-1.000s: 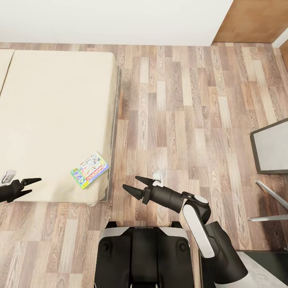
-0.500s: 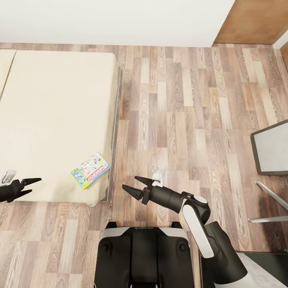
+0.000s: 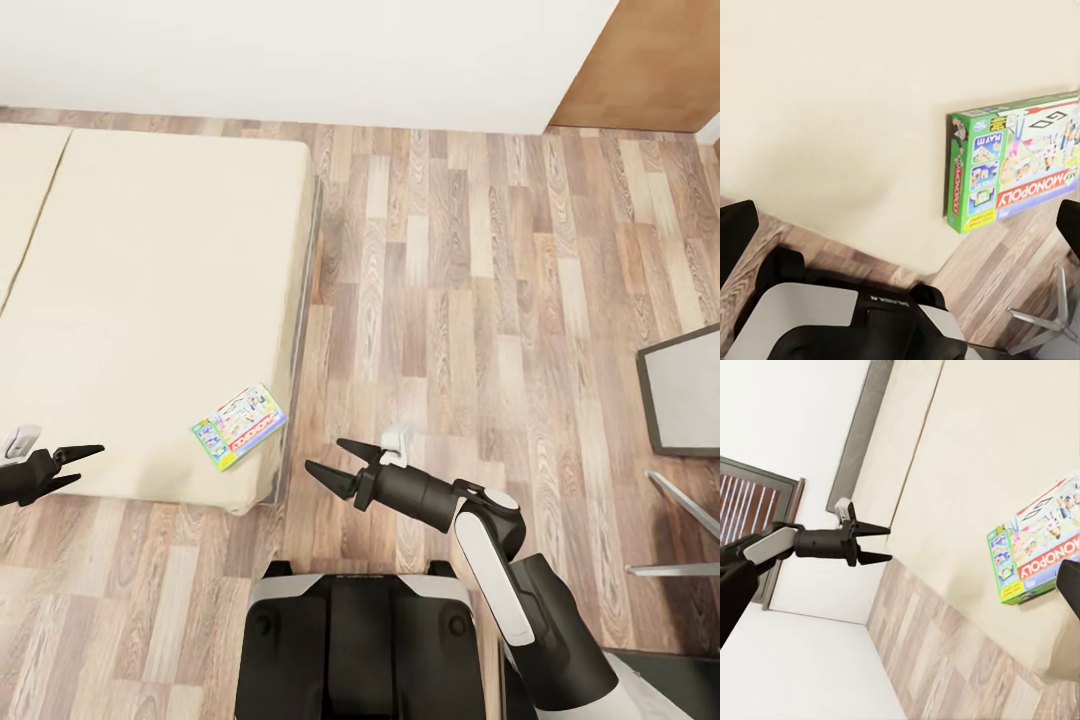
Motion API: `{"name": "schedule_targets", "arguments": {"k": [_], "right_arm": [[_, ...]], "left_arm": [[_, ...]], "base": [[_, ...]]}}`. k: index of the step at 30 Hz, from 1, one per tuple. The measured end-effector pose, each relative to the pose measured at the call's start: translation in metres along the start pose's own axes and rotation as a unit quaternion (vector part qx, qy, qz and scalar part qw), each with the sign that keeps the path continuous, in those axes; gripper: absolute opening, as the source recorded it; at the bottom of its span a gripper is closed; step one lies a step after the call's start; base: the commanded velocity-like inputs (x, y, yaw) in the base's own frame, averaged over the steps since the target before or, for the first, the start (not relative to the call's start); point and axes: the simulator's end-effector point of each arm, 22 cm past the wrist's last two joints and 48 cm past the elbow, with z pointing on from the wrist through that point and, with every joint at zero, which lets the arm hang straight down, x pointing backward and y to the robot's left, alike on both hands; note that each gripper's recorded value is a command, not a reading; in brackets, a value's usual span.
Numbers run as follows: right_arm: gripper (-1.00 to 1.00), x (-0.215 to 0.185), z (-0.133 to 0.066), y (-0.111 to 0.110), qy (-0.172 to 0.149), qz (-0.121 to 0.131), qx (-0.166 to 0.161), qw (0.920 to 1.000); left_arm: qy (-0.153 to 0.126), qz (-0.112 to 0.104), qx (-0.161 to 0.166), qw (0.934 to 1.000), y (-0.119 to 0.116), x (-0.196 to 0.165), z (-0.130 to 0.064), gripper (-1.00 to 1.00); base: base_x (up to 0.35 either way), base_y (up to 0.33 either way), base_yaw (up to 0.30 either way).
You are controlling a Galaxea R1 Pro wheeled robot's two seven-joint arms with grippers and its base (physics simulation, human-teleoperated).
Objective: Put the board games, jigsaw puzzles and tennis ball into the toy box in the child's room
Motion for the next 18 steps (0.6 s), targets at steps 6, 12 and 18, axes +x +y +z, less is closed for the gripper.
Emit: {"name": "schedule_targets", "arguments": {"k": [6, 12, 18], "right_arm": [[1.0, -0.0057, -0.0004, 0.0034, -0.007, -0.009, -0.001, 0.9999], [1.0, -0.0074, -0.0005, 0.0048, -0.009, -0.012, -0.001, 0.9999], [1.0, -0.0074, -0.0006, 0.0054, -0.009, -0.012, -0.002, 0.9999]], "left_arm": [[-0.003, 0.002, 0.002, 1.0, -0.0035, -0.0024, -0.003, 1.0], [-0.005, 0.003, 0.003, 1.0, -0.0049, -0.0036, -0.0041, 1.0], [-0.006, 0.004, 0.003, 1.0, -0.0051, -0.0041, -0.0045, 1.0]], "base": [[0.0, 0.0, 0.095], [0.0, 0.0, 0.03], [0.037, 0.018, 0.005]]}}
